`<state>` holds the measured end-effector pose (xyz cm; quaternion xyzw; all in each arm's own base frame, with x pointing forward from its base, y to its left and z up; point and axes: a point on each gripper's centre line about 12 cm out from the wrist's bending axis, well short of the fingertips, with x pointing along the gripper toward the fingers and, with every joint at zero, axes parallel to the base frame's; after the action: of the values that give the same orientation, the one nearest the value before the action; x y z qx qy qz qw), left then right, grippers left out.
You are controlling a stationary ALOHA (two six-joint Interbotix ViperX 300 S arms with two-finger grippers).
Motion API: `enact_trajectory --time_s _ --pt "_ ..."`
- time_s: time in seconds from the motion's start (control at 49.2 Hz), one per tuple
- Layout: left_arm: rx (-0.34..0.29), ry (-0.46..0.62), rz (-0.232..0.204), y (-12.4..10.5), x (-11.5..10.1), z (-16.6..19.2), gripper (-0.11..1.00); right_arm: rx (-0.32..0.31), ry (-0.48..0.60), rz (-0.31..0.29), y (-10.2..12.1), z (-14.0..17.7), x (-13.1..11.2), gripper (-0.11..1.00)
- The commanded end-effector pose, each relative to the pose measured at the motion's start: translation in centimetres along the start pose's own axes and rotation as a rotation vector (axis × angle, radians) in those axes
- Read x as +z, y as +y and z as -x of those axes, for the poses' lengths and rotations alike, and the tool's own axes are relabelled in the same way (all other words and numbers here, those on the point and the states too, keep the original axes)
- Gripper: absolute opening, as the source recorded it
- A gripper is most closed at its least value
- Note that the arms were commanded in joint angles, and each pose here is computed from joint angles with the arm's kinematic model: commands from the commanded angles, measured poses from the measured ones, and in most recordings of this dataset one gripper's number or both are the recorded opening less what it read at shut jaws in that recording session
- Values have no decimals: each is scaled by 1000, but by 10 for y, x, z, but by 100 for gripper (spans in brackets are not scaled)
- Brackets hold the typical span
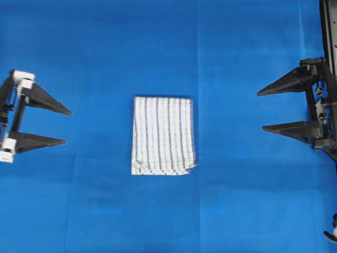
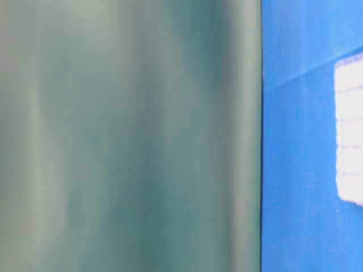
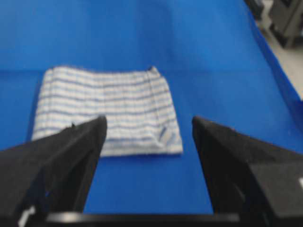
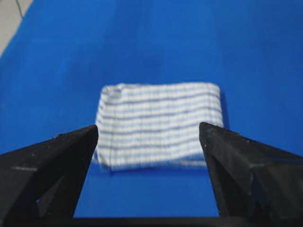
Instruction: Fold the blue towel.
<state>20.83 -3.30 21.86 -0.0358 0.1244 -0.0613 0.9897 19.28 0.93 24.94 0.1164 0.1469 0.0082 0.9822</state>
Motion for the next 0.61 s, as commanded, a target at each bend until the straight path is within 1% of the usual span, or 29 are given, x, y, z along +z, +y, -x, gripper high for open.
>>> enact_trajectory --time_s 0.0,0.203,0.346,0.589 --pt "3 -37 -2 2 0 9 67 -3 -30 4 -3 4 -4 91" --pt "1 -54 0 4 -20 27 67 -13 -29 4 -9 4 -26 91" --pt "0 -66 -1 5 -27 34 67 -21 -23 4 -13 1 -38 91" --pt "0 -61 -2 6 -32 36 67 -25 -26 5 -14 -2 -42 91"
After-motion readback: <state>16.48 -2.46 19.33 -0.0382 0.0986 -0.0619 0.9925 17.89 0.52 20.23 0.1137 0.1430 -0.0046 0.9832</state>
